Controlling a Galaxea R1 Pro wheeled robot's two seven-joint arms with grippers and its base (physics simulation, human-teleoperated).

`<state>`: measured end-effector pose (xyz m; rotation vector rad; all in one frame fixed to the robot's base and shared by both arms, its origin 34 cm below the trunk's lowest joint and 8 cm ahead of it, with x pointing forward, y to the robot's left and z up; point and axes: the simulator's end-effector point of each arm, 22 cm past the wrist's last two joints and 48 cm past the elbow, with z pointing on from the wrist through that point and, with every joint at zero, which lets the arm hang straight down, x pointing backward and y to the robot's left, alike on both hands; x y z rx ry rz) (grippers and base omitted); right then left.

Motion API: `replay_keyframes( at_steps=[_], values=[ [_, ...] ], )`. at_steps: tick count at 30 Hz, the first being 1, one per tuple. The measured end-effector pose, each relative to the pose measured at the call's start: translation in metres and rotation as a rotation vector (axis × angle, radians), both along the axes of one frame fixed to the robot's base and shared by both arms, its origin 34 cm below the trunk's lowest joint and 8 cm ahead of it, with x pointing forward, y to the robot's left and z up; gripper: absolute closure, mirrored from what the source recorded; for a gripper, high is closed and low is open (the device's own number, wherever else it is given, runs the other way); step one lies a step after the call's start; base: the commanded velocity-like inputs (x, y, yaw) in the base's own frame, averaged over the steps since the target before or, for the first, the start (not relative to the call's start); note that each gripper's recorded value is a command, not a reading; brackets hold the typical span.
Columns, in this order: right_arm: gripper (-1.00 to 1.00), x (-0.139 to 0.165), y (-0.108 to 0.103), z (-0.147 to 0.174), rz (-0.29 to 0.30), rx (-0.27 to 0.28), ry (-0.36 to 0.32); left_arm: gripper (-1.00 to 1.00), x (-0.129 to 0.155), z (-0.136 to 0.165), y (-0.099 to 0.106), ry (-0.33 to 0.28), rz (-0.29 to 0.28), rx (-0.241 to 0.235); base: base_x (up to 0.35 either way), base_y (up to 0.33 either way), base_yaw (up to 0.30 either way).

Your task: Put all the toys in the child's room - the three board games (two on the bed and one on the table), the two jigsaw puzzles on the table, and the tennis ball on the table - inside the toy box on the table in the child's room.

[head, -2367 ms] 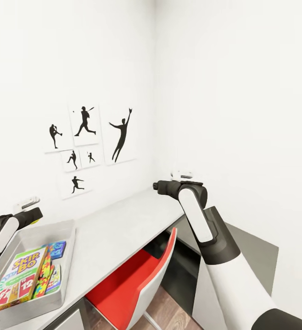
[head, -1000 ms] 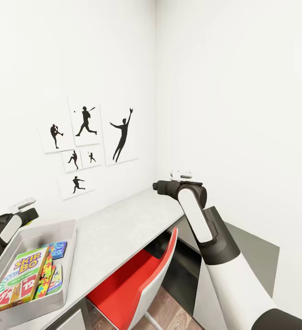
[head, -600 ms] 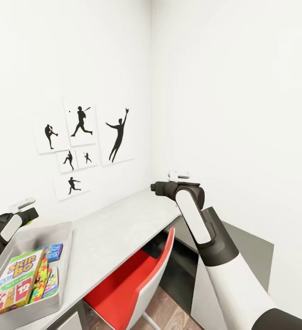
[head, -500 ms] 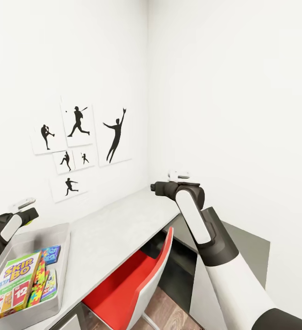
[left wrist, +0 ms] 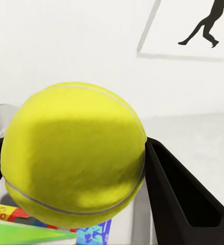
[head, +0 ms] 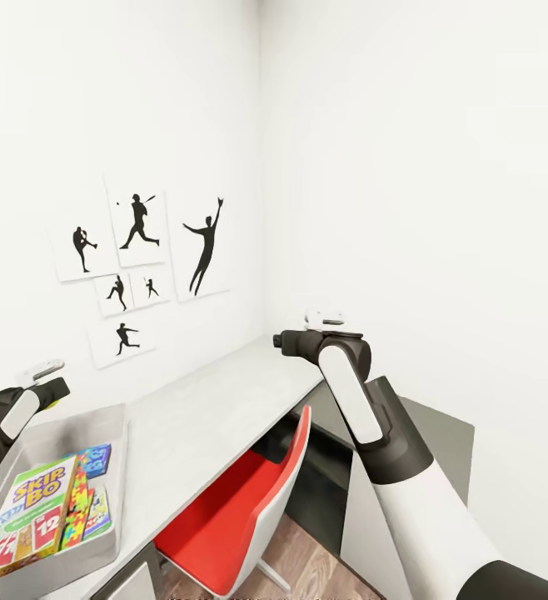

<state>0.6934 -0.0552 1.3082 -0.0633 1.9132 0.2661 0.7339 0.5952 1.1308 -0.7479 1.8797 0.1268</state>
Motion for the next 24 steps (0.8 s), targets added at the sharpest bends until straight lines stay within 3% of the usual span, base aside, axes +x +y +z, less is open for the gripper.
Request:
replay_keyframes(
  at_steps=[9,18,24],
  values=[
    [-1.0,-0.0002,0.0002,0.0005,0.0,0.001,-0.001,1.0,-0.0001,0.0002,-0.0001,0.0,-0.001,0.001,-0.003,0.014,0.0],
    [-1.0,-0.0004,0.0002,0.0006,0.001,0.001,-0.002,1.0,-0.0006,-0.0003,0.0,0.001,0.001,-0.002,0.043,0.225,0.0],
    [-1.0,-0.0003,0.0002,0.0006,0.001,0.001,-0.001,1.0,-0.0003,-0.0001,0.0,0.001,0.0,0.001,0.028,0.086,-0.02]
  ],
)
